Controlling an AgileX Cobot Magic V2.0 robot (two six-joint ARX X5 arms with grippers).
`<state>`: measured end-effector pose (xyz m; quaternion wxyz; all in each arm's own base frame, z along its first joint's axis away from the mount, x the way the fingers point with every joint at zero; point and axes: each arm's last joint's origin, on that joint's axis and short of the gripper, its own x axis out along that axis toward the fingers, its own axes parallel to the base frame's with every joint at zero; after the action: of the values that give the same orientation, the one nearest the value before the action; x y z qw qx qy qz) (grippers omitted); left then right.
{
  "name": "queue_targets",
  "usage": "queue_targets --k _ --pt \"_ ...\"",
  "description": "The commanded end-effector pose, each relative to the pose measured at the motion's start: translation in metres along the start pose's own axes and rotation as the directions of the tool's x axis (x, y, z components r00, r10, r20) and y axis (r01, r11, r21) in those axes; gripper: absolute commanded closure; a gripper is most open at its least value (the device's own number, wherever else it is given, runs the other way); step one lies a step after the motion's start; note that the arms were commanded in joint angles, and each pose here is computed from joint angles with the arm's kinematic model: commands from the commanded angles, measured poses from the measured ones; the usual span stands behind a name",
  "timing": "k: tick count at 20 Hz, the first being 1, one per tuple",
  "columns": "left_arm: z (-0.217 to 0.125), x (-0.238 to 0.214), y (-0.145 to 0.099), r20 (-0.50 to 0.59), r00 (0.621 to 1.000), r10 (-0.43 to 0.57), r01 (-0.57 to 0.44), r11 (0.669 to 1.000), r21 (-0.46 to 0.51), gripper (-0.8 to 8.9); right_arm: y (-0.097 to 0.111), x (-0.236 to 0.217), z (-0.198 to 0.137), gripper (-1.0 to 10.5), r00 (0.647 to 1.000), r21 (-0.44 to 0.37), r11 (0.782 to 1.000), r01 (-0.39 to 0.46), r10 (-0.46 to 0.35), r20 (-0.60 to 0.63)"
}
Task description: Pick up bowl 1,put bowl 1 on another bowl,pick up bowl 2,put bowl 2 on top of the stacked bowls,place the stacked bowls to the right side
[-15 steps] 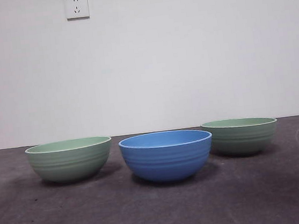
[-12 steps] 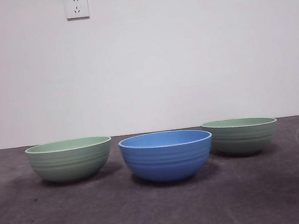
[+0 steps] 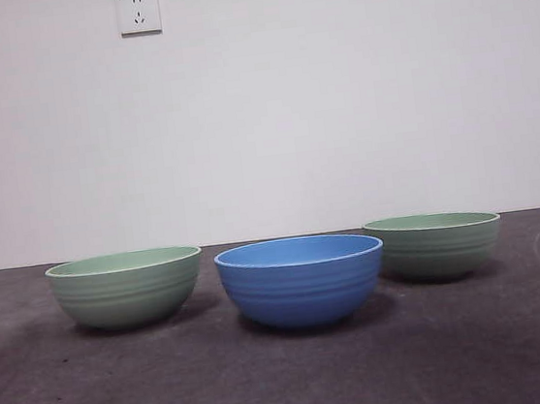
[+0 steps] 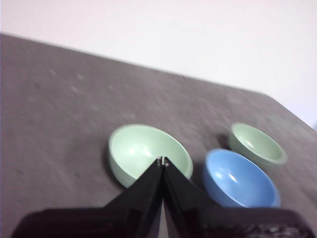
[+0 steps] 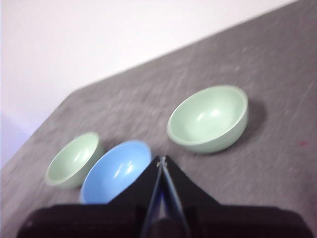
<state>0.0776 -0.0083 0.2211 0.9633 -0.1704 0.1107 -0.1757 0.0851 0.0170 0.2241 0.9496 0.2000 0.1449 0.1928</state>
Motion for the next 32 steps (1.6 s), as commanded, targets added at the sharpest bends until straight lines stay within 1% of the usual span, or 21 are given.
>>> queue_targets --k 1,4,8,12,16,20,22,26,27,28,30,31,32 --pt "0.012 -0.003 -0.007 -0.057 0.997 -0.049 0.049 0.999 0.011 8.20 0.009 -0.004 0.015 9.6 0.997 -0.059 0.998 -0.030 0.025 -0.074" --pt "0.025 -0.005 -0.015 -0.129 0.985 -0.112 0.116 0.993 0.019 8.20 0.018 -0.006 0.030 9.6 0.982 -0.096 0.993 -0.074 0.056 -0.178" --pt "0.041 -0.006 -0.022 -0.229 0.958 -0.171 0.181 0.983 0.024 8.20 0.029 -0.007 0.051 9.6 0.946 -0.129 0.985 -0.116 0.070 -0.315" --pt "0.052 -0.008 -0.028 -0.325 0.924 -0.202 0.227 0.973 0.042 8.20 0.036 -0.008 0.068 9.6 0.908 -0.158 0.980 -0.124 0.047 -0.416" --pt "0.060 -0.011 -0.033 -0.421 0.882 -0.213 0.260 0.964 0.058 8.20 0.043 -0.008 0.081 9.6 0.862 -0.169 0.976 -0.139 0.035 -0.506" --pt "0.065 -0.014 -0.036 -0.486 0.849 -0.207 0.271 0.960 0.066 8.20 0.047 -0.009 0.088 9.6 0.820 -0.177 0.971 -0.158 0.030 -0.572" --pt "0.067 -0.014 -0.037 -0.497 0.843 -0.205 0.272 0.960 0.065 8.20 0.047 -0.008 0.089 9.6 0.812 -0.180 0.970 -0.164 0.029 -0.583" --pt "0.069 -0.015 -0.037 -0.496 0.844 -0.206 0.273 0.960 0.066 8.11 0.047 -0.007 0.089 9.3 0.811 -0.177 0.971 -0.162 0.029 -0.584" --pt "0.069 -0.015 -0.037 -0.496 0.844 -0.205 0.271 0.960 0.064 7.96 0.047 -0.006 0.089 9.0 0.811 -0.177 0.971 -0.162 0.029 -0.585" --pt "0.069 -0.014 -0.037 -0.496 0.843 -0.206 0.269 0.961 0.059 7.24 0.047 -0.006 0.089 8.2 0.810 -0.176 0.971 -0.162 0.029 -0.586" --pt "0.069 -0.014 -0.037 -0.498 0.842 -0.205 0.268 0.962 0.056 4.38 0.046 -0.005 0.089 6.2 0.808 -0.168 0.973 -0.156 0.028 -0.589" --pt "0.069 -0.014 -0.037 -0.500 0.842 -0.203 0.265 0.963 0.054 2.52 0.046 -0.005 0.089 5.0 0.807 -0.156 0.977 -0.148 0.028 -0.590" --pt "0.069 -0.014 -0.037 -0.501 0.841 -0.203 0.263 0.963 0.051 1.14 0.046 -0.004 0.089 4.0 0.806 -0.145 0.980 -0.140 0.028 -0.592"
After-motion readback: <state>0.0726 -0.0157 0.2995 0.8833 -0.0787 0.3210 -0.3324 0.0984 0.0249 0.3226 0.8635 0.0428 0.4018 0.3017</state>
